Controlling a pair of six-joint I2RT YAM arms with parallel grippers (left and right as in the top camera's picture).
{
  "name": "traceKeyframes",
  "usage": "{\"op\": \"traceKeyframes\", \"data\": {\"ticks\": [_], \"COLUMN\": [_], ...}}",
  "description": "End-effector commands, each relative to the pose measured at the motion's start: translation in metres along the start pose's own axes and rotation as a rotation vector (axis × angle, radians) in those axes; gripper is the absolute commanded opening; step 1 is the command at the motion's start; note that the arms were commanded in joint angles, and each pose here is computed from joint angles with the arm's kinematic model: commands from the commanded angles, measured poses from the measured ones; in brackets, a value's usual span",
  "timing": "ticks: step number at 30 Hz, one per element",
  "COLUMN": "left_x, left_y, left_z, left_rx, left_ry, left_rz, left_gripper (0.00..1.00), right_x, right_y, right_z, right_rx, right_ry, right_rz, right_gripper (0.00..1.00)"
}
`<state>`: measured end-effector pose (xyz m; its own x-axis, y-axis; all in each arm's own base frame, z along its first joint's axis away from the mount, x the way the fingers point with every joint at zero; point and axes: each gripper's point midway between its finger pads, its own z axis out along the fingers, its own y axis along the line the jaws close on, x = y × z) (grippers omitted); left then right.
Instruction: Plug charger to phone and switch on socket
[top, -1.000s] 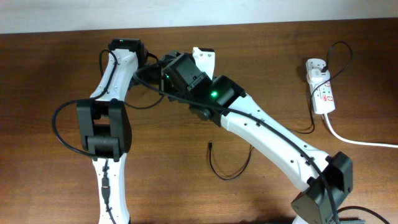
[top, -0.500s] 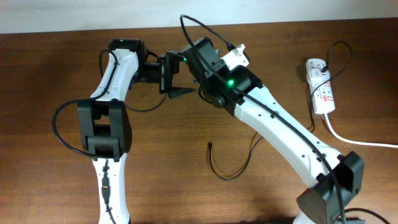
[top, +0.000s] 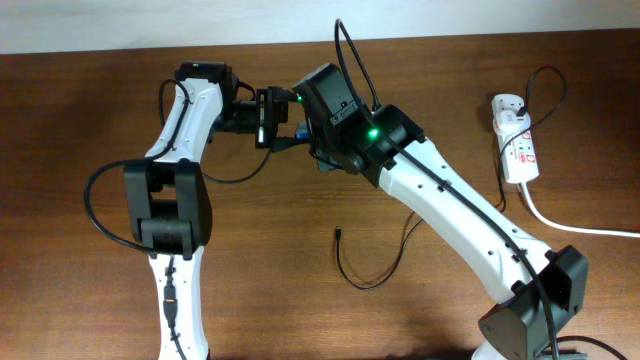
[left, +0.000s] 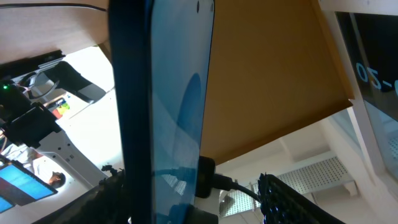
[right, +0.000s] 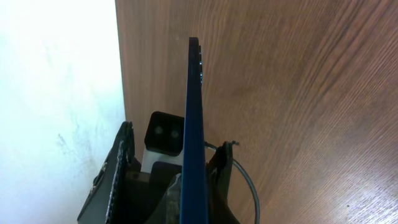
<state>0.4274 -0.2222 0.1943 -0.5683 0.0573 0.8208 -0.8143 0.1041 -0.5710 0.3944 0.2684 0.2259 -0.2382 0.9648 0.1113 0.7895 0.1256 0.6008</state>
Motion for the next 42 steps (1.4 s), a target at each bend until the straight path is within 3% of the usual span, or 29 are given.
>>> {"op": "traceKeyframes", "data": {"ticks": [1, 5, 13, 14, 22, 27, 34, 38, 42], "left_x": [0.002, 0.001, 0.0, 0.0, 0.0, 0.0, 0.0, 0.0, 0.0], "left_y": [-0.006, -0.006, -0.007, -0.007, -0.007, -0.007, -0.007, -0.007, -0.007], "left_z": [-0.003, -0.003, -0.003, -0.003, -0.003, -0.003, -0.003, -0.003, -0.003], "left_rx": [0.018, 0.018, 0.018, 0.018, 0.018, 0.018, 0.018, 0.018, 0.018], "left_ry": [0.006, 0.006, 0.007, 0.007, 0.007, 0.007, 0.007, 0.007, 0.006], "left_rz": [0.012, -0.002, 0.015, 0.015, 0.015, 0.016, 0.016, 0.016, 0.016], "left_gripper": [0.7, 0.56, 0.43, 0.37, 0.38, 0.35, 0.39, 0.2, 0.11], "right_x": [0.009, 0.015, 0.017, 0.017, 0.003, 0.007, 0.012, 0.012, 0.014], "right_y": [0.018, 0.017, 0.021, 0.021, 0.026, 0.025, 0.023, 0.023, 0.027], "right_z": [-0.024, -0.025, -0.025, -0.025, -0.025, -0.025, -0.025, -0.025, -0.026], "right_rx": [-0.078, -0.08, -0.096, -0.096, -0.129, -0.119, -0.107, -0.108, -0.124], "right_ry": [0.043, 0.052, 0.059, 0.059, -0.019, 0.004, 0.034, 0.031, 0.039], "right_rz": [0.013, 0.004, 0.008, 0.008, 0.061, 0.06, 0.059, 0.059, 0.062], "right_gripper": [0.04, 0.04, 0.04, 0.04, 0.04, 0.04, 0.04, 0.04, 0.04]}}
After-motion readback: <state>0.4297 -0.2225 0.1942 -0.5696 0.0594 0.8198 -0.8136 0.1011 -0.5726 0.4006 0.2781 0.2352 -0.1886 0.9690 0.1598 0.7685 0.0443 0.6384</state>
